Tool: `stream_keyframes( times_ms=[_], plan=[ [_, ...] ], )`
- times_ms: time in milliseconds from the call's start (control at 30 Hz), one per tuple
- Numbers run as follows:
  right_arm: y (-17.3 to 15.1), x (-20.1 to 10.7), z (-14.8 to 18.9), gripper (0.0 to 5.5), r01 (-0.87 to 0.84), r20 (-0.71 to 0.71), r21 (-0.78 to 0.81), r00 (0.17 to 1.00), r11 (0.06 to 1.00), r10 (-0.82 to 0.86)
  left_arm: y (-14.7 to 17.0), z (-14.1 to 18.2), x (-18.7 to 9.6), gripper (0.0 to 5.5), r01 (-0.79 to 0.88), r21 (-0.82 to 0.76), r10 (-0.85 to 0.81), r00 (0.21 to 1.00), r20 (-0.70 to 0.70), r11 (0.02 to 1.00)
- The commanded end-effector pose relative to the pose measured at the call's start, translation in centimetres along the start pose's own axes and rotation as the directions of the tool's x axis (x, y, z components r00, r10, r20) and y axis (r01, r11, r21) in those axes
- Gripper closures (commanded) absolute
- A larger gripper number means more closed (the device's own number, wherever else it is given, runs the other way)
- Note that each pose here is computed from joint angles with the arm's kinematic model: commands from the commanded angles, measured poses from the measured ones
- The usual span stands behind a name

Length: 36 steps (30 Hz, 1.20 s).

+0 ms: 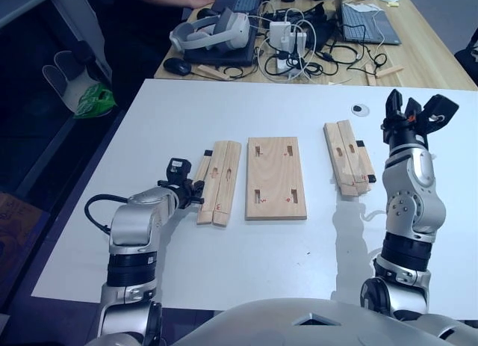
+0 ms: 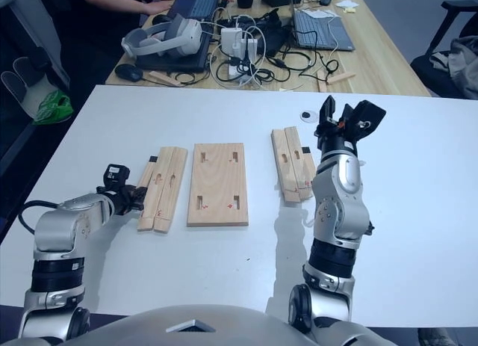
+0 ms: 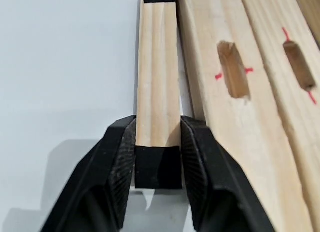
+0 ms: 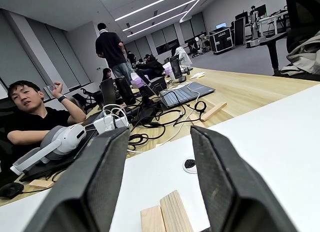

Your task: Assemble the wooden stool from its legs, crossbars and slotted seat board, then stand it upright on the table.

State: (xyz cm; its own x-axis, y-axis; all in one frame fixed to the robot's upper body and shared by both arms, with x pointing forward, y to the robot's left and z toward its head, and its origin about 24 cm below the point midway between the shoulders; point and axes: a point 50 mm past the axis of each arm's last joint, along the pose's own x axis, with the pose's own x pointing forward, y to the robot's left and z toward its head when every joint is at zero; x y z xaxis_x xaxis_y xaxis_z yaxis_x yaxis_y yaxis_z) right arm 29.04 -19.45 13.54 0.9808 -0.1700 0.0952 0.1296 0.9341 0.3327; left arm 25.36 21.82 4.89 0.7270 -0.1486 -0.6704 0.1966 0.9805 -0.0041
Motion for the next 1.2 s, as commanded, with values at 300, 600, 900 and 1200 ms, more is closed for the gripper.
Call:
stream_keyframes(
  times_ms=[300, 600, 900, 1200],
  plan=[
    [7.0, -1.3, -0.7, 1.56, -0.516, -0.111, 0.348, 0.806, 0.783, 0.581, -4.8, 10.5, -1.9, 4.21, 0.138, 0.322, -0.323, 0.696, 0.641, 0.937],
    [8.8, -1.1, 2.2, 0.75, -0.647, -0.007, 0.483, 0.67, 0.589, 0.742, -7.4, 12.0, -1.9, 4.22, 0.128, 0.618, -0.58, 0.53, 0.619, 0.776],
    [9.3, -2.0, 2.9, 0.75, -0.72, 0.014, 0.453, 0.596, 0.526, 0.803, -8.4, 10.4, -2.1, 4.22, 0.088, 0.742, -0.679, 0.483, 0.552, 0.665],
    [8.6, -2.1, 1.7, 1.87, -0.668, -0.021, 0.493, 0.632, 0.558, 0.775, -8.9, 8.8, -2.3, 4.22, 0.111, 0.77, -0.717, 0.468, 0.517, 0.628]
  ],
)
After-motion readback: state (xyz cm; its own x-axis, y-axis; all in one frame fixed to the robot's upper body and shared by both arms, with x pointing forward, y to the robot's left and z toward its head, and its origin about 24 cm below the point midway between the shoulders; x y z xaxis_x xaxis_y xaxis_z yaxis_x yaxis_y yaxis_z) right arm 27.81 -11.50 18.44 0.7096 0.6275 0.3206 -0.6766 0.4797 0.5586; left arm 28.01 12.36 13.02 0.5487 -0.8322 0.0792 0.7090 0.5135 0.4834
